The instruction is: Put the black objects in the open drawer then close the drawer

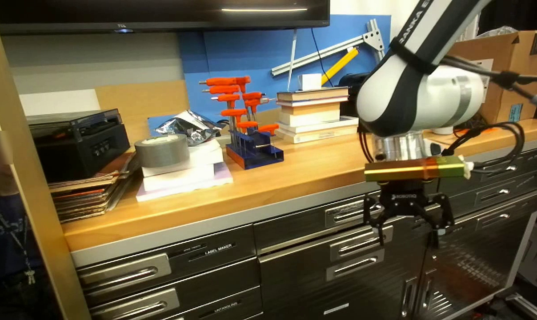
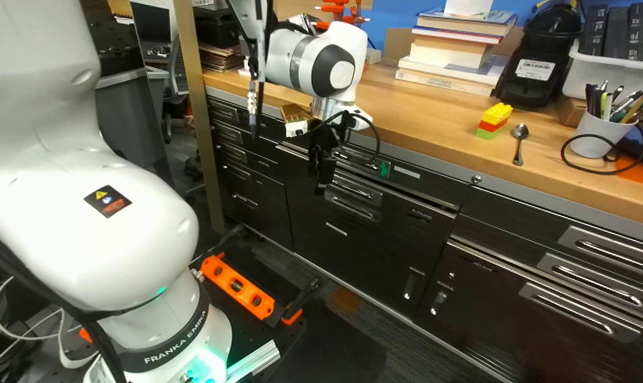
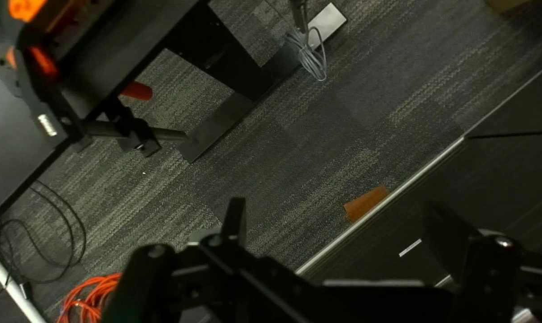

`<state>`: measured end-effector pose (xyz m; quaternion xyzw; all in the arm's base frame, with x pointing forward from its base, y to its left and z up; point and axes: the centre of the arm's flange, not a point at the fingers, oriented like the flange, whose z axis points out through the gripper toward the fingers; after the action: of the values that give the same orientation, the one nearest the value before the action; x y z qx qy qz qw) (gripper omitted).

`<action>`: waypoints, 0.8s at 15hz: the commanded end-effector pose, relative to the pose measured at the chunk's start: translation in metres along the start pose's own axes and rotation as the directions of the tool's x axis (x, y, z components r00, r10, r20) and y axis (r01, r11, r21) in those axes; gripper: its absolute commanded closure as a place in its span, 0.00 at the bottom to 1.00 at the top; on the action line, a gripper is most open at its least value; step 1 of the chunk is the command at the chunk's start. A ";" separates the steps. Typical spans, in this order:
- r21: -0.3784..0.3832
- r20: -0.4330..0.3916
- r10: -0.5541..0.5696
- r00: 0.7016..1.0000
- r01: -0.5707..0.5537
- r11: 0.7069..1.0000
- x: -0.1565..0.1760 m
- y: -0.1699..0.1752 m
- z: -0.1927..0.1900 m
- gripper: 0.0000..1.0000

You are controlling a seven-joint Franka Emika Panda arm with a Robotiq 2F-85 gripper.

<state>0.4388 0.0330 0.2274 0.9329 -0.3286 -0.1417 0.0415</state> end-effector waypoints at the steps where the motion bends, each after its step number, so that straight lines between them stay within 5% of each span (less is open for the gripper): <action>1: 0.017 -0.075 -0.156 0.985 0.158 0.987 -0.042 0.052 -0.061 0.00; 6: 0.011 -0.182 -0.374 0.910 0.382 0.924 -0.074 0.070 -0.145 0.00; 12: -0.045 -0.252 -0.634 0.732 0.645 0.763 -0.119 0.102 -0.218 0.00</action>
<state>0.3702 0.0277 0.4403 0.9976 -0.0539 -0.0394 0.0163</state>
